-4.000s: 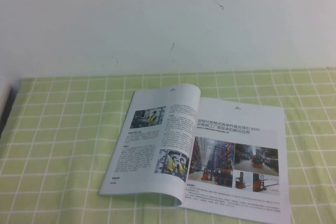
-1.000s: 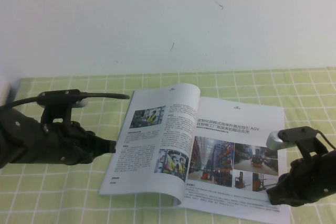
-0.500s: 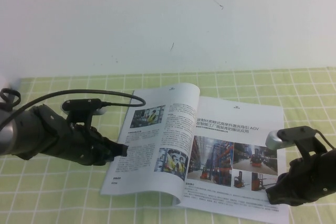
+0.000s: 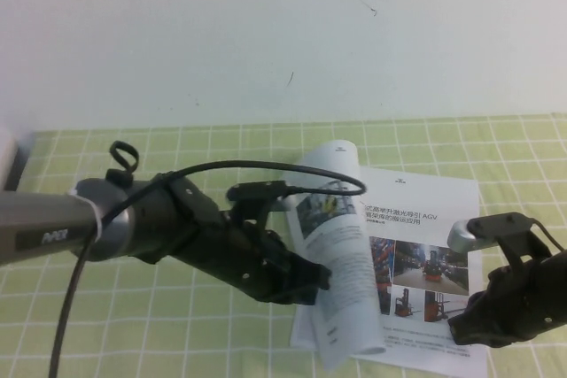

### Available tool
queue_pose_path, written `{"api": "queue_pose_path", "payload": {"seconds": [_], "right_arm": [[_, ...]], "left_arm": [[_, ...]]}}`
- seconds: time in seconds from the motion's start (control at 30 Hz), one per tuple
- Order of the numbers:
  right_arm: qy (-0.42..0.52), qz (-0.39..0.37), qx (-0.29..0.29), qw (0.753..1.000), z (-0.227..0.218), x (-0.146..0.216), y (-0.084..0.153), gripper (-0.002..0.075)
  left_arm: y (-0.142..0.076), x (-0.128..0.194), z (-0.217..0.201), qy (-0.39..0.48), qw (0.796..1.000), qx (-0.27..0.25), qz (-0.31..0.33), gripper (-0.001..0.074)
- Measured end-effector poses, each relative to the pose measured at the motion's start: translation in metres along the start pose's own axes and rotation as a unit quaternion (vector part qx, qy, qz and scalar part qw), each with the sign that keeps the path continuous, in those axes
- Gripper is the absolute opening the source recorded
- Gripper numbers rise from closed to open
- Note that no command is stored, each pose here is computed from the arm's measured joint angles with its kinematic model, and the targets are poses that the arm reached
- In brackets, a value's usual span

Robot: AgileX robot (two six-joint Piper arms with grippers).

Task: Close book
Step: 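Close the open booklet and leave it lying on the table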

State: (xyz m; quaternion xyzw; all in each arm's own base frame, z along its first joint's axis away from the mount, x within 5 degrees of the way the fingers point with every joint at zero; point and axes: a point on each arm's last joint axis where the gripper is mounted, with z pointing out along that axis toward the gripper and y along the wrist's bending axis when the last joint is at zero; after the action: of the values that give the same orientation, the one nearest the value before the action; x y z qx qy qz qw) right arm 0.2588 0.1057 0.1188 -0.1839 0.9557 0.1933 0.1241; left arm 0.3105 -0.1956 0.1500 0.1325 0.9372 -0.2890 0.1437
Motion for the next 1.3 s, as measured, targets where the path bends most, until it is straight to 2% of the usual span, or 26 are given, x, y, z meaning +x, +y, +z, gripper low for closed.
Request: {"api": "queue_pose_path", "payload": {"seconds": [0.17,0.27,0.37,0.5,0.6,0.7,0.77,0.83,0.93,1.13,1.2,1.3], "right_arm": [[-0.015,-0.01,0.016,1.0,-0.003,-0.004,-0.001,-0.0003],[-0.059,-0.029,0.047,0.997,-0.018,-0.011,-0.002,-0.0003],[-0.114,-0.041,0.065,0.991,-0.047,-0.018,0.0,-0.0003],[-0.187,-0.071,0.09,0.976,-0.099,-0.019,0.003,-0.0003],[-0.206,-0.123,0.113,0.964,-0.131,-0.01,0.009,-0.0003],[-0.207,-0.167,0.131,0.955,-0.158,0.004,0.015,-0.0003],[-0.204,-0.186,0.14,0.951,-0.173,0.016,0.02,-0.0003],[-0.202,-0.195,0.141,0.949,-0.183,0.026,0.026,-0.0003],[-0.201,-0.21,0.134,0.947,-0.198,0.044,0.038,-0.0003],[-0.235,-0.235,0.151,0.931,-0.213,0.079,0.054,-0.0003],[-0.249,-0.234,0.158,0.927,-0.213,0.093,0.056,-0.0003],[-0.261,-0.224,0.162,0.925,-0.206,0.111,0.057,-0.0003]], "left_arm": [[-0.05,-0.011,0.003,0.003,0.997,0.057,0.054,-0.0002],[-0.063,-0.021,-0.006,-0.009,0.994,0.07,0.08,-0.0002],[-0.07,-0.026,-0.023,-0.022,0.991,0.056,0.119,-0.0002],[-0.068,-0.03,-0.069,-0.046,0.987,-0.008,0.152,-0.0002],[-0.06,-0.029,-0.112,-0.057,0.978,-0.097,0.173,-0.0002],[-0.052,-0.021,-0.156,-0.061,0.961,-0.196,0.187,-0.0002],[-0.049,-0.014,-0.183,-0.075,0.95,-0.243,0.181,-0.0002],[-0.05,0.001,-0.217,-0.116,0.937,-0.285,0.163,-0.0002],[-0.055,0.029,-0.258,-0.185,0.925,-0.3,0.142,-0.0002],[-0.058,0.109,-0.31,-0.312,0.902,-0.263,0.141,-0.0002],[-0.053,0.136,-0.316,-0.342,0.893,-0.253,0.147,-0.0002],[-0.041,0.186,-0.323,-0.407,0.869,-0.235,0.157,-0.0002]]}}
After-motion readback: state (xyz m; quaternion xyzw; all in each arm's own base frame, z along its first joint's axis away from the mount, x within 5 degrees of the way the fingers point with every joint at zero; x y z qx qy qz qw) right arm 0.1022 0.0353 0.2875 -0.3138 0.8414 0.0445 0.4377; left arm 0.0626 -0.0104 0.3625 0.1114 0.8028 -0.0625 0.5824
